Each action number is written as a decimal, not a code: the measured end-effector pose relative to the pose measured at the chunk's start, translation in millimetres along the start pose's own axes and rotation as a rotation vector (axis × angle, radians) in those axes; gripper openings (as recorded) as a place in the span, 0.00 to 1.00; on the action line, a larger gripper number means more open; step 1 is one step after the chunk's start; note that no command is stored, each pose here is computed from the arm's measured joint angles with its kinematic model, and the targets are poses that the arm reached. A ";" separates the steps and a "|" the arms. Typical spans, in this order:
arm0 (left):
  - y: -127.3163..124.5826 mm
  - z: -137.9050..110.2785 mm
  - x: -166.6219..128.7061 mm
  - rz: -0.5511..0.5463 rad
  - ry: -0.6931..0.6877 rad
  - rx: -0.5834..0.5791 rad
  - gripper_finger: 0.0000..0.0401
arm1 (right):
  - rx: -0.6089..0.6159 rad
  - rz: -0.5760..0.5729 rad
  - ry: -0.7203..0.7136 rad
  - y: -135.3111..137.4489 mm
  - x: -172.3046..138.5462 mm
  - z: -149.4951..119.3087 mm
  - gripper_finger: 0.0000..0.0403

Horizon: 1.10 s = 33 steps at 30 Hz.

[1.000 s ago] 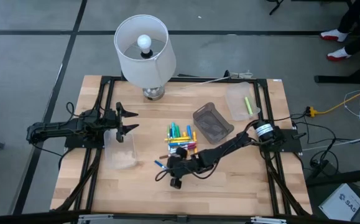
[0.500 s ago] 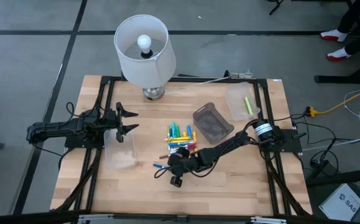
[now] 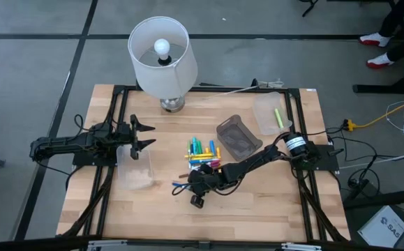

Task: Pick & Place Markers
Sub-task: Put the blue marker pen into the black bin

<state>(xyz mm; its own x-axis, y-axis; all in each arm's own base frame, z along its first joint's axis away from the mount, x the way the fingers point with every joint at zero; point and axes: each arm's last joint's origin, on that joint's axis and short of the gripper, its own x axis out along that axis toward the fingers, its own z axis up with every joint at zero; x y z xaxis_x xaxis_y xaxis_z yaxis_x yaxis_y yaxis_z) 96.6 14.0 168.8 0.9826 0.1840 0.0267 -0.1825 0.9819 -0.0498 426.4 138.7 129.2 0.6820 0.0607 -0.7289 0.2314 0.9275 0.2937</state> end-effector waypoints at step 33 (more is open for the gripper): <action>0.0 0.1 0.0 0.000 0.000 0.000 0.60 | -0.098 -0.056 0.087 6.0 -43.3 58.5 0.23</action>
<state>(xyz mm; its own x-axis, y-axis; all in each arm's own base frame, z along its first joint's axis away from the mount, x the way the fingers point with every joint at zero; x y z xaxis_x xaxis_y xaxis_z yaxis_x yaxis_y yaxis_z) 96.6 14.0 168.8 0.9825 0.1842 0.0268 -0.1827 0.9819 -0.0498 438.8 120.0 198.7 0.6060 0.0358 -0.7946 0.1952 0.9617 0.1922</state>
